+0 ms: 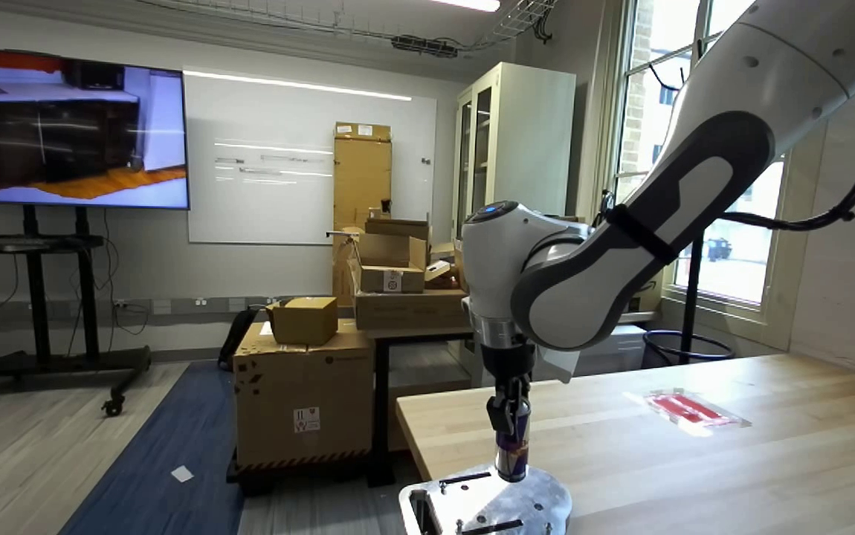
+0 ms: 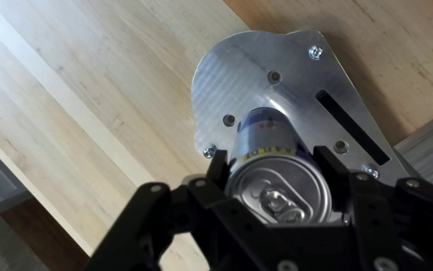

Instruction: Put the can on the metal item

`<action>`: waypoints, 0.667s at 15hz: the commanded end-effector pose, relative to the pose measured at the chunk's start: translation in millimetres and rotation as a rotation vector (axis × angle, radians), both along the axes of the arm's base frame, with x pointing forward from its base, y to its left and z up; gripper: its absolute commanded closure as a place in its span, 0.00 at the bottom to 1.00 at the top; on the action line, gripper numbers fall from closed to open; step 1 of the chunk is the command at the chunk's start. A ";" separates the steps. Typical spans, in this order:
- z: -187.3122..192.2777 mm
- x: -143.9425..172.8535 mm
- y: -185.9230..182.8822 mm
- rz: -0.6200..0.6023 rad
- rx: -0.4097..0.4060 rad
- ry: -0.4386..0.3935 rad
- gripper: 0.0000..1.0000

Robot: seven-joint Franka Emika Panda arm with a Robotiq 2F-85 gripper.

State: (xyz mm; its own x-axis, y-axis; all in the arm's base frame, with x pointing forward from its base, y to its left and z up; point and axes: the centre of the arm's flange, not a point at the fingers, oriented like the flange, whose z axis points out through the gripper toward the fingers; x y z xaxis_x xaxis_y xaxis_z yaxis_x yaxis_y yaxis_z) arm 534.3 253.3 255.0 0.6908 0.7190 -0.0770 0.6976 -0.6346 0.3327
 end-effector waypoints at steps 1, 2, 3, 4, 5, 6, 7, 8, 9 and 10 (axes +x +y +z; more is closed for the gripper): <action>-5.1 13.4 17.6 0.039 -0.025 0.017 0.65; -8.4 15.6 20.9 0.043 -0.026 0.020 0.65; -12.1 18.1 24.5 0.045 -0.026 0.025 0.65; -14.9 19.9 27.1 0.047 -0.023 0.030 0.65; -18.8 21.6 30.0 0.048 -0.022 0.036 0.65; -21.4 23.7 32.1 0.048 -0.022 0.039 0.65; -24.0 24.5 33.5 0.049 -0.021 0.043 0.65; -26.0 26.3 34.4 0.050 -0.016 0.046 0.65; -28.0 27.3 35.3 0.050 -0.013 0.049 0.65; -29.5 28.7 36.1 0.051 -0.012 0.051 0.65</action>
State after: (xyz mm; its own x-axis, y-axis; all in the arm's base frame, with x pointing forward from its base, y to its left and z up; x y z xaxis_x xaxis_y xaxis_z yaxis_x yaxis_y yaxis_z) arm 549.7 281.2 219.9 0.6622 0.7425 -0.1006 0.7304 -0.6098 0.3077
